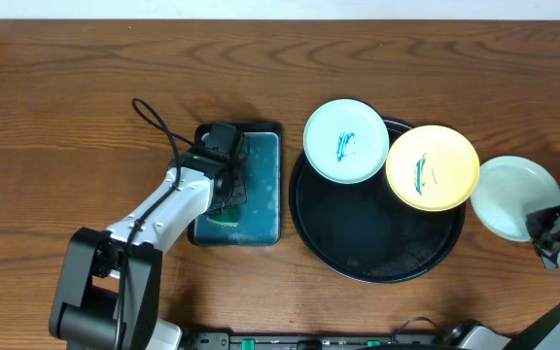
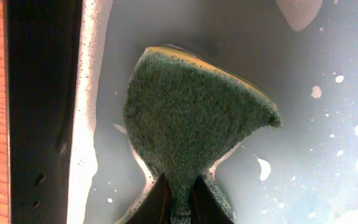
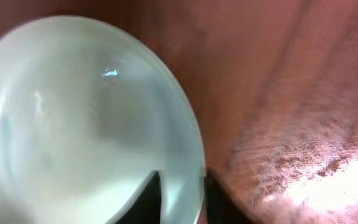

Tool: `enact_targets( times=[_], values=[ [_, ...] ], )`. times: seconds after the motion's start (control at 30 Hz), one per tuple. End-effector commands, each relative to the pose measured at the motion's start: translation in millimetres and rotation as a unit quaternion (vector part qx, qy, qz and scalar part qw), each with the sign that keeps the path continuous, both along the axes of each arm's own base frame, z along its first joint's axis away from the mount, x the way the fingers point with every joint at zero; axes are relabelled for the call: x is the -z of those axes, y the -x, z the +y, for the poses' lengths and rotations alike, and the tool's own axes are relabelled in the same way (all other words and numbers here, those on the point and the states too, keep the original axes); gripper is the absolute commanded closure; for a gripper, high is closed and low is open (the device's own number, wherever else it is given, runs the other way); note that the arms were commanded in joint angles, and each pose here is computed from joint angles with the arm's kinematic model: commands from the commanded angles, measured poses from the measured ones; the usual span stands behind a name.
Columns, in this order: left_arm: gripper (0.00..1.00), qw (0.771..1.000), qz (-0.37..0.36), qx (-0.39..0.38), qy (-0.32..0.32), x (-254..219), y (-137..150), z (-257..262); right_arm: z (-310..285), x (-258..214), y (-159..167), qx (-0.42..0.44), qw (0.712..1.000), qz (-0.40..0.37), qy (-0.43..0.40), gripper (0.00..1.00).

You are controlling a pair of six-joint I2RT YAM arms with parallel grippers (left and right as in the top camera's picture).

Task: Clean dirty plates on tray and stack at the side
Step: 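Set the pale green plate on the table right of the tray, release, then push the yellow plate toward the tray center with the right gripper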

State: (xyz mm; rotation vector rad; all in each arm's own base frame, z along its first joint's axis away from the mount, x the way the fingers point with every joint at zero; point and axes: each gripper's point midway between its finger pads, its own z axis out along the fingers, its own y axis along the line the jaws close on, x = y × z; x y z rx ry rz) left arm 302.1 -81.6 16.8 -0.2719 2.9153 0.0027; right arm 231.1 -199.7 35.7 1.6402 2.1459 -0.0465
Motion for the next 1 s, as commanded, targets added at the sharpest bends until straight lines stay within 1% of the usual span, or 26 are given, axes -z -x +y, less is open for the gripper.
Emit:
enact_targets(
  times=[0.0, 0.1, 0.2, 0.3, 0.37, 0.47, 0.53, 0.7, 0.87, 0.97],
  values=[
    [0.92, 1.000, 0.018, 0.000, -0.008, 8.2, 10.7, 5.5, 0.0, -7.7, -12.9, -0.017, 1.000, -0.014, 0.008, 0.68],
    [0.92, 1.000, 0.018, 0.000, -0.008, 8.2, 10.5, 5.5, 6.5, -9.4, -22.2, -0.035, 0.999, -0.028, 0.002, 0.66],
    [0.92, 1.000, 0.018, 0.000, -0.008, 8.2, 10.4, 5.4, 21.9, -17.7, -48.2, -0.115, 0.991, -0.066, 0.006, 0.63],
    [0.92, 1.000, 0.018, 0.000, -0.008, 8.2, 10.4, 5.4, 46.2, -30.0, -79.2, -0.210, 0.971, -0.109, 0.020, 0.58],
    [0.92, 1.000, 0.018, 0.000, -0.008, 8.2, 10.5, 5.5, 63.0, -36.7, -95.7, -0.266, 0.955, -0.124, 0.038, 0.57],
    [0.92, 1.000, 0.018, 0.000, -0.008, 8.2, 10.5, 5.5, 81.3, -42.2, -110.7, -0.319, 0.937, -0.130, 0.065, 0.57],
    [0.92, 1.000, 0.018, 0.000, -0.008, 8.2, 10.5, 5.5, 88.0, -43.4, -117.0, -0.330, 0.932, -0.124, 0.085, 0.57],
    [0.91, 1.000, 0.018, 0.000, -0.008, 8.2, 10.7, 5.5, 90.9, -37.5, -120.0, -0.330, 0.932, -0.090, 0.122, 0.56],
    [0.92, 1.000, 0.018, 0.000, -0.008, 8.2, 10.5, 5.5, 102.9, -22.6, -124.5, -0.348, 0.928, -0.081, 0.107, 0.57],
    [0.92, 1.000, 0.018, 0.000, -0.008, 8.2, 10.7, 5.4, 105.8, -10.6, -123.4, -0.353, 0.928, -0.068, 0.097, 0.63]
  ],
)
